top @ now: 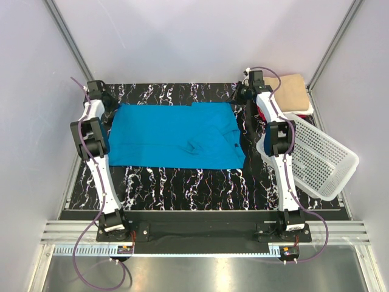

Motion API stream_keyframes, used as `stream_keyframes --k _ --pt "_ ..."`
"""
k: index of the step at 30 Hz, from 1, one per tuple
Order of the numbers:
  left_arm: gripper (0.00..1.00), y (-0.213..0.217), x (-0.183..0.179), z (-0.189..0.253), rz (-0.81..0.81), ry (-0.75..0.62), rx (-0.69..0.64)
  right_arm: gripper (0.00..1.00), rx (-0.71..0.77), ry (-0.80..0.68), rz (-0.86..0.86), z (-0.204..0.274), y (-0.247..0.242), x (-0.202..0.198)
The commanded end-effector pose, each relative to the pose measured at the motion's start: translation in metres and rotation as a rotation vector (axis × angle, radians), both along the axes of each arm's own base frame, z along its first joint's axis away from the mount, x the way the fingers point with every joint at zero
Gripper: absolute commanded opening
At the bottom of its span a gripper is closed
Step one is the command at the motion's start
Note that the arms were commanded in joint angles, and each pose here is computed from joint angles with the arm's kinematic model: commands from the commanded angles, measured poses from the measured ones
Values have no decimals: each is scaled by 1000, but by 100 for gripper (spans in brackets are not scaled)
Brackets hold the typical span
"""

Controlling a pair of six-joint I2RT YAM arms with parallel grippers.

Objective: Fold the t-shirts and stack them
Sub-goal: Fold the tshirt

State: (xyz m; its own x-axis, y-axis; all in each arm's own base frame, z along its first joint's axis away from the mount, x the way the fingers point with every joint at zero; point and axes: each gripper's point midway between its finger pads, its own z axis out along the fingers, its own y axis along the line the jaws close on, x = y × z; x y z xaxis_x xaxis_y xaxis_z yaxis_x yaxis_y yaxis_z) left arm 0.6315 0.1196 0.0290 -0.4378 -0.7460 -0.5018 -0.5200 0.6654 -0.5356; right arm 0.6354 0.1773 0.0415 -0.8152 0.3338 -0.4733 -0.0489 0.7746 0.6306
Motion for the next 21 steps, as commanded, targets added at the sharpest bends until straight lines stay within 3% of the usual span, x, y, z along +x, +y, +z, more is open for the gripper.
stream_keyframes --k 1,7,15,17,18,19,21 --pt "0 -2 -5 43 -29 -49 35 0 46 -160 4 61 0 20" --pt "0 -2 -7 72 -46 -103 54 0 65 -192 34 77 4 15" --pt "0 7 -18 77 -23 -97 86 0 18 -176 31 67 -3 8" --pt "0 8 -19 79 -24 -103 96 9 16 -165 28 61 -5 7" --pt "0 8 -18 78 -28 -104 95 16 22 -163 24 61 -6 8" --pt "0 8 -17 77 -30 -107 94 30 36 -143 5 58 -7 9" --pt "0 5 -14 76 -42 -116 80 38 51 -131 -18 54 -12 13"
